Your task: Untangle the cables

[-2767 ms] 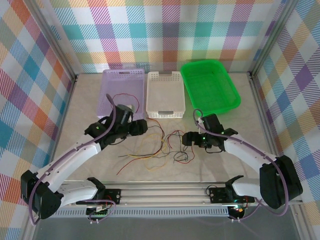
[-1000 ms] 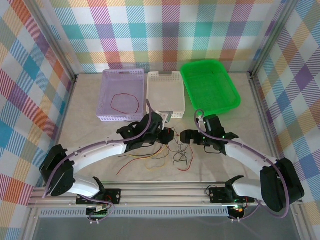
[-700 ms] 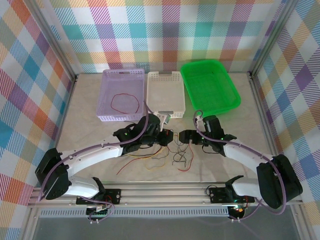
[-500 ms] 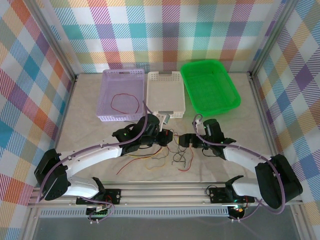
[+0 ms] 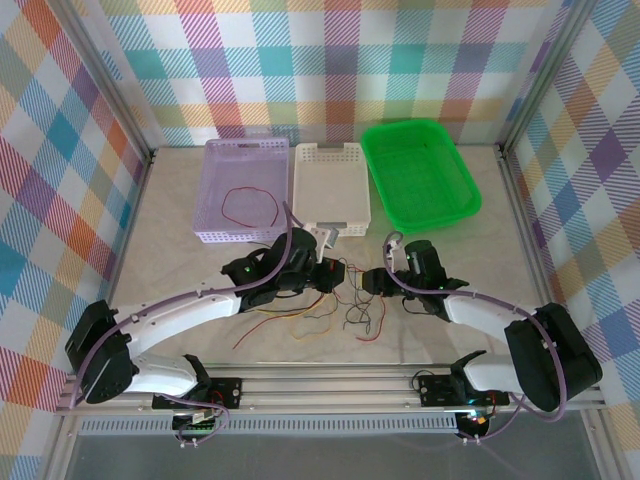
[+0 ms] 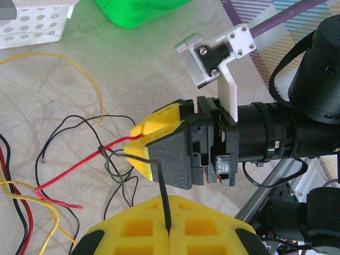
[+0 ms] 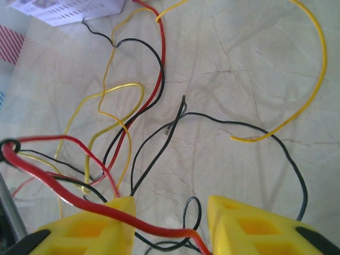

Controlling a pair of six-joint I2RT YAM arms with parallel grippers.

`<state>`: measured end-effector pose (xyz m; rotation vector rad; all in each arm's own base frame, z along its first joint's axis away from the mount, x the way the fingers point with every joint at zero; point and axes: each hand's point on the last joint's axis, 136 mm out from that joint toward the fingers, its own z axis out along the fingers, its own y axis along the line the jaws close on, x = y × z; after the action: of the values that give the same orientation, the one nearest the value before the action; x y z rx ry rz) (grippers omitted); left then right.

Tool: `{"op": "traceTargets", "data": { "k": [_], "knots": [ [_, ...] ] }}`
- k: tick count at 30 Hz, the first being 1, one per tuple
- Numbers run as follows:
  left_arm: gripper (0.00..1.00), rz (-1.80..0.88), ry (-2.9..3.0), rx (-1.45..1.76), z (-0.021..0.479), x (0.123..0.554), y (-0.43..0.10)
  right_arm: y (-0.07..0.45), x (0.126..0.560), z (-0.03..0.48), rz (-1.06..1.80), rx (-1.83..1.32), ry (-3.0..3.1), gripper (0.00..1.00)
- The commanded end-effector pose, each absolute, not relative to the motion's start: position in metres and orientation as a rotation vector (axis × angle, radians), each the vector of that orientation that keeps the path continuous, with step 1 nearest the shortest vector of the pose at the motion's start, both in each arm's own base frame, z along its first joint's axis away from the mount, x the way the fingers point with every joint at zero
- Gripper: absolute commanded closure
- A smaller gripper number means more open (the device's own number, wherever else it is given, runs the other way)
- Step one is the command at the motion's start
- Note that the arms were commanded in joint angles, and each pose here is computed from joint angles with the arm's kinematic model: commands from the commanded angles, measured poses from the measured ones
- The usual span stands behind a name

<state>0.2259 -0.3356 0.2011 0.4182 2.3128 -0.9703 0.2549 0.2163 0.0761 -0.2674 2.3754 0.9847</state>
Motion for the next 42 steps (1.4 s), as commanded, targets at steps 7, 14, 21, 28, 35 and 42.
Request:
{"op": "traceTargets", "data": {
  "k": [7,14,21,28,35,42],
  "knots": [
    [1.0,-1.021,2.272,0.42,0.22,0.218,-0.335,0.216,0.257,0.08,0.953,-0.297,2.329,0.84],
    [1.0,-0.895,2.2,0.369,0.26,0.219,-0.298,0.194,0.259,0.062,0.792,-0.214,2.406,1.0],
    [1.0,-0.792,2.063,0.298,0.326,0.208,-0.239,0.191,0.262,0.049,0.744,-0.183,2.478,1.0],
    [1.0,-0.712,1.928,0.268,0.394,0.195,-0.189,0.185,0.263,0.04,0.689,-0.153,2.528,1.0],
    [1.0,-0.664,1.85,0.256,0.441,0.193,-0.17,0.185,0.263,0.039,0.689,-0.146,2.535,1.0],
    [1.0,-0.651,1.856,0.263,0.451,0.205,-0.185,0.195,0.261,0.047,0.761,-0.187,2.517,0.95]
  ]
}}
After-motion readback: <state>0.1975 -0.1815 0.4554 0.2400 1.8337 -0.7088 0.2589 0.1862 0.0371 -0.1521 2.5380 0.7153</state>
